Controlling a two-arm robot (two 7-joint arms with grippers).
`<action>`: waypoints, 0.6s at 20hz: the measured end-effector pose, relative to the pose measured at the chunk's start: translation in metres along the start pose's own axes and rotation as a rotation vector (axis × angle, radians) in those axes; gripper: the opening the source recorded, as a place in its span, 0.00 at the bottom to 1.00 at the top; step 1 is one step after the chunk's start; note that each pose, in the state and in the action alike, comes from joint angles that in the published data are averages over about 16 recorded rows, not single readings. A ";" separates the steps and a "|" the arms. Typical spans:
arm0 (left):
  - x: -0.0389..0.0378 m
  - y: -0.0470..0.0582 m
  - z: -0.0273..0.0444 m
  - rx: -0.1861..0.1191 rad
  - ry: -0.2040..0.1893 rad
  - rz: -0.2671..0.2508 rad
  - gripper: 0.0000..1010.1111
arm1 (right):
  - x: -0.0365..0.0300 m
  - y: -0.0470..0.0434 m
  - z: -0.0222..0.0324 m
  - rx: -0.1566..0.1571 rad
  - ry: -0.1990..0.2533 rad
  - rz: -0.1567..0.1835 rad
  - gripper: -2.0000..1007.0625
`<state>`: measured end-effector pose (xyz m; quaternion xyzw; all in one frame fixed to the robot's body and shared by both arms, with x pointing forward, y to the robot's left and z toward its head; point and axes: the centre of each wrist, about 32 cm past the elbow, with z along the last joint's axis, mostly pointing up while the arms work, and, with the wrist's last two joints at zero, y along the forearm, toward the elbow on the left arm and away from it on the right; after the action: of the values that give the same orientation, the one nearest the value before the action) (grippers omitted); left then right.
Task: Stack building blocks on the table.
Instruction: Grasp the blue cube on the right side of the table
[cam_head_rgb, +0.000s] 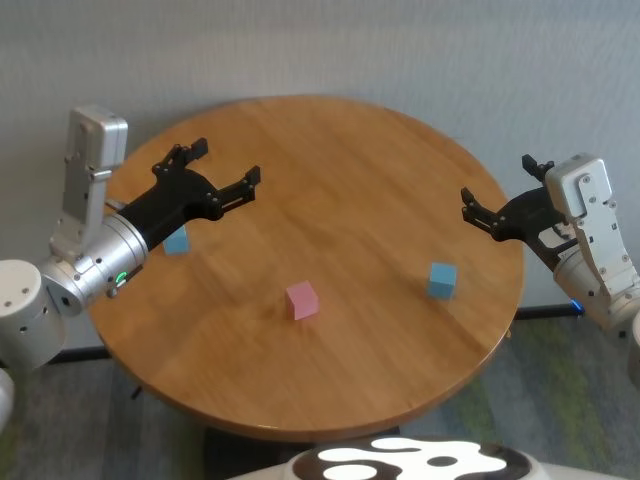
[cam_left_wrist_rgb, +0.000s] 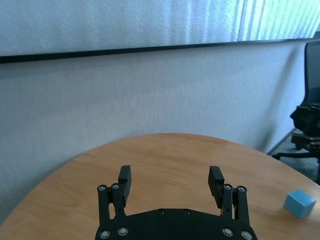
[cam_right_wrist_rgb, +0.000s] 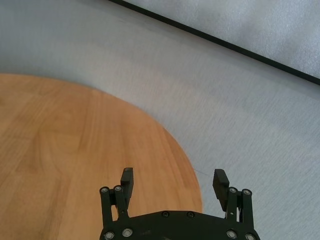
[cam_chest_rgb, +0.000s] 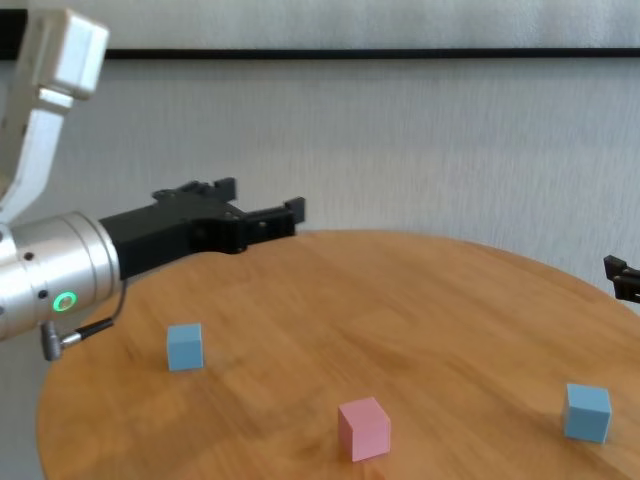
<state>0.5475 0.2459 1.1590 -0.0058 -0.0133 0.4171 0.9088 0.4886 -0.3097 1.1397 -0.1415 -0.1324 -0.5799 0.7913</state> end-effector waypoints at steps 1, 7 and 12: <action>0.0000 0.000 -0.0006 -0.004 -0.004 0.003 0.99 | 0.0000 0.0000 0.0000 0.000 0.000 0.000 1.00; -0.0002 0.001 -0.0024 -0.016 -0.024 0.014 0.99 | 0.0028 -0.0010 0.0003 0.005 0.002 0.016 1.00; -0.0004 0.001 -0.0023 -0.011 -0.026 0.009 0.99 | 0.0145 -0.0035 0.0039 0.005 0.012 0.071 1.00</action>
<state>0.5469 0.2460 1.1568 -0.0057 -0.0272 0.4210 0.9066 0.4893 -0.3219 1.1490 -0.1409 -0.1241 -0.5522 0.8123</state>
